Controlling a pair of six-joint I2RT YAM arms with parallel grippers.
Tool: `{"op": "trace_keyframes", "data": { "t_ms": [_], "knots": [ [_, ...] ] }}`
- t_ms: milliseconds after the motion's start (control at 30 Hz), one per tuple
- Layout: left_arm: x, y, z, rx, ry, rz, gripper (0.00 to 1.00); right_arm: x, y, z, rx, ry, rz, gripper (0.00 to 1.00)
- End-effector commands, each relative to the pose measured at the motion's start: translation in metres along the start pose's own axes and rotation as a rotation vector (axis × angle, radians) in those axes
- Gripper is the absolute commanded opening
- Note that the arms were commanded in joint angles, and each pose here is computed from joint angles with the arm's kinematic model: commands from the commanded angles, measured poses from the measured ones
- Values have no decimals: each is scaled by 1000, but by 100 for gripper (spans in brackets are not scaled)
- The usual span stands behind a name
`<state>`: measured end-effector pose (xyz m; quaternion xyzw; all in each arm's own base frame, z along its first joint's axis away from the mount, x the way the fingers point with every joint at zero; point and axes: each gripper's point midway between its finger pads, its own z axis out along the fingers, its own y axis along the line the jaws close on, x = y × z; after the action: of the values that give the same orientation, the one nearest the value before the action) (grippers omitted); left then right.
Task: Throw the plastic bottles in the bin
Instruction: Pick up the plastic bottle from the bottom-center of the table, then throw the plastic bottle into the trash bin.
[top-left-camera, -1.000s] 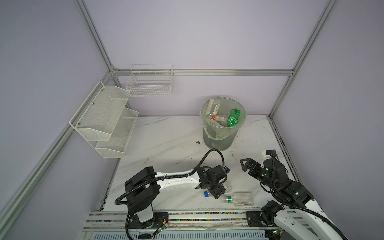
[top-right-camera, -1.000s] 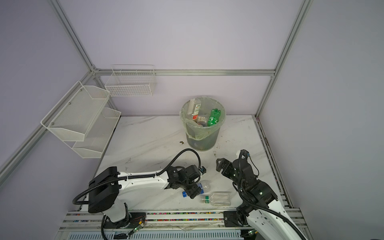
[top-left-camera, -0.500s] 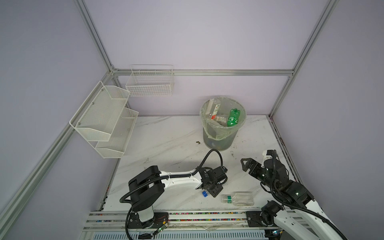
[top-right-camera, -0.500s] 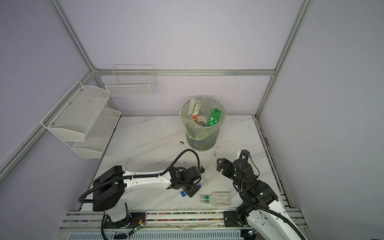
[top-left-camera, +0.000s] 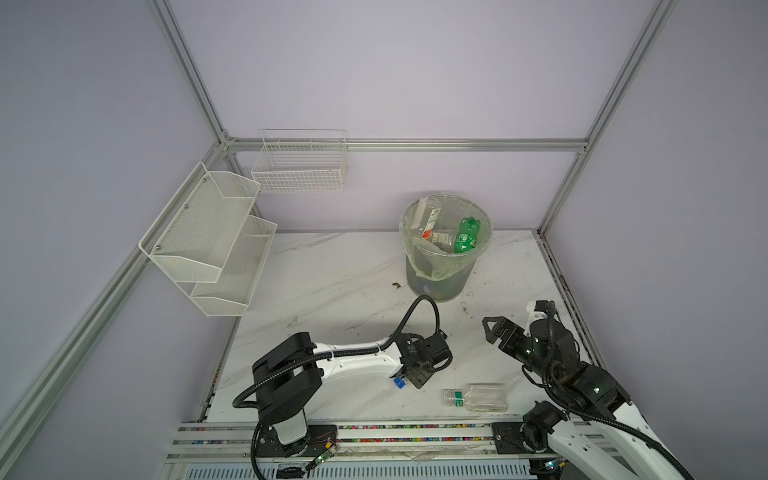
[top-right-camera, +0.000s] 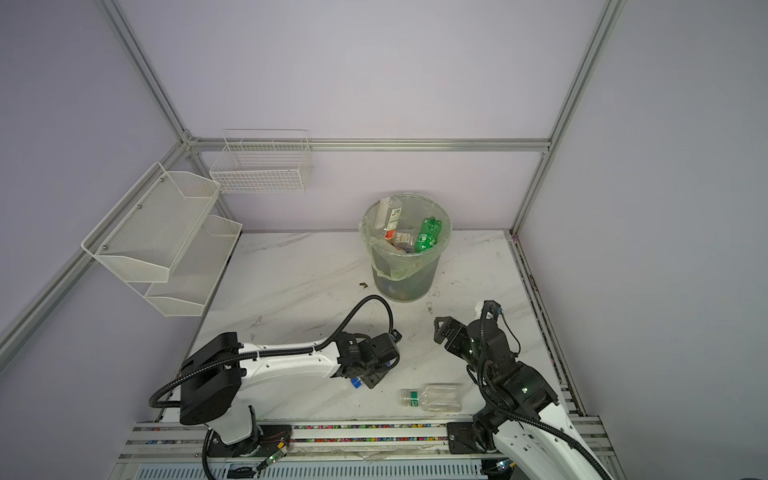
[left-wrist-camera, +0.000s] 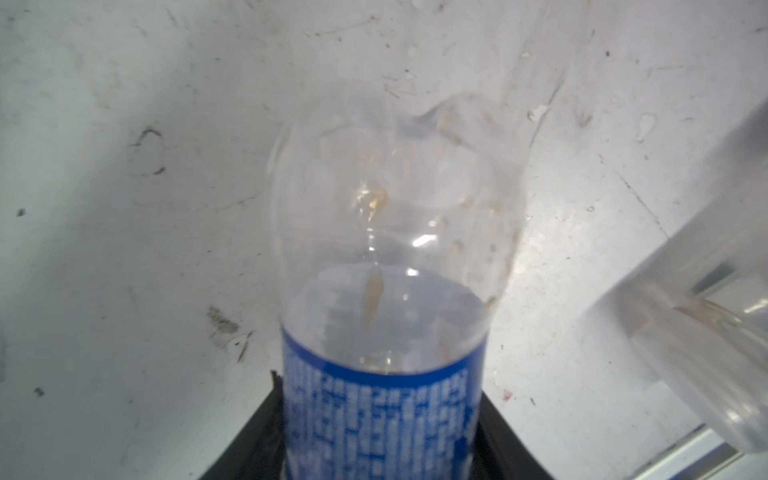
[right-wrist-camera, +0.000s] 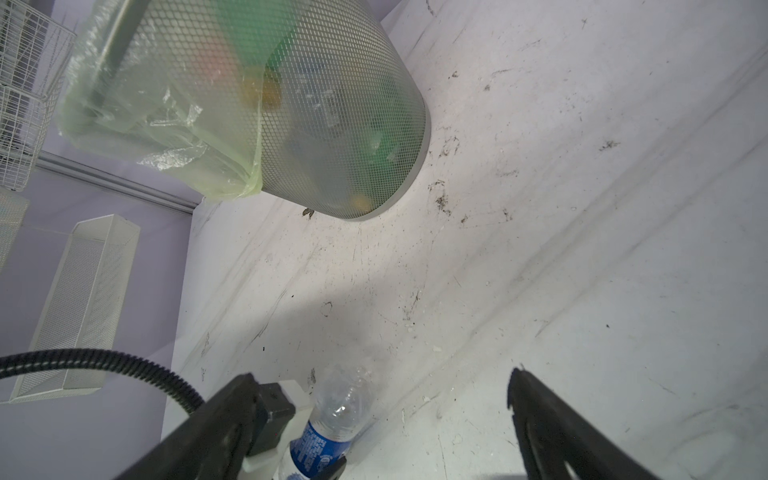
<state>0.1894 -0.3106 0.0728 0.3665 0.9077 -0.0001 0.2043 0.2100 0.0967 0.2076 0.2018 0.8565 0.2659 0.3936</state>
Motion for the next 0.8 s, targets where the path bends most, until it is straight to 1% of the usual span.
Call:
{"op": "trace_keyframes", "data": {
  "t_ms": [0,133,167,200,300,400,500,567,767],
  "knots": [
    [-47,38,-55,-93,-159,-131,47,-5,-3,-5,25,-17,4,97],
    [-56,67,-90,-75,-244,-221,47,-3,-4,-7,11,-18,16,97],
    [-58,75,-101,-65,-275,-246,47,-2,-5,-7,8,-19,19,97],
    [-60,84,-119,-55,-327,-277,47,-1,-6,-7,7,-19,25,97],
    [-63,109,-152,-34,-438,-351,47,-1,-7,-8,1,-23,34,97],
    [-61,132,-178,-16,-528,-422,47,-2,-6,-9,-3,-27,38,98],
    [-58,154,-193,-2,-577,-487,47,-3,-5,-10,-4,-28,38,97],
    [-56,164,-200,-1,-600,-507,47,-3,-5,-9,-1,-26,37,97],
    [-55,179,-213,13,-649,-539,46,-1,-6,-7,0,-25,38,97]
  ]
}}
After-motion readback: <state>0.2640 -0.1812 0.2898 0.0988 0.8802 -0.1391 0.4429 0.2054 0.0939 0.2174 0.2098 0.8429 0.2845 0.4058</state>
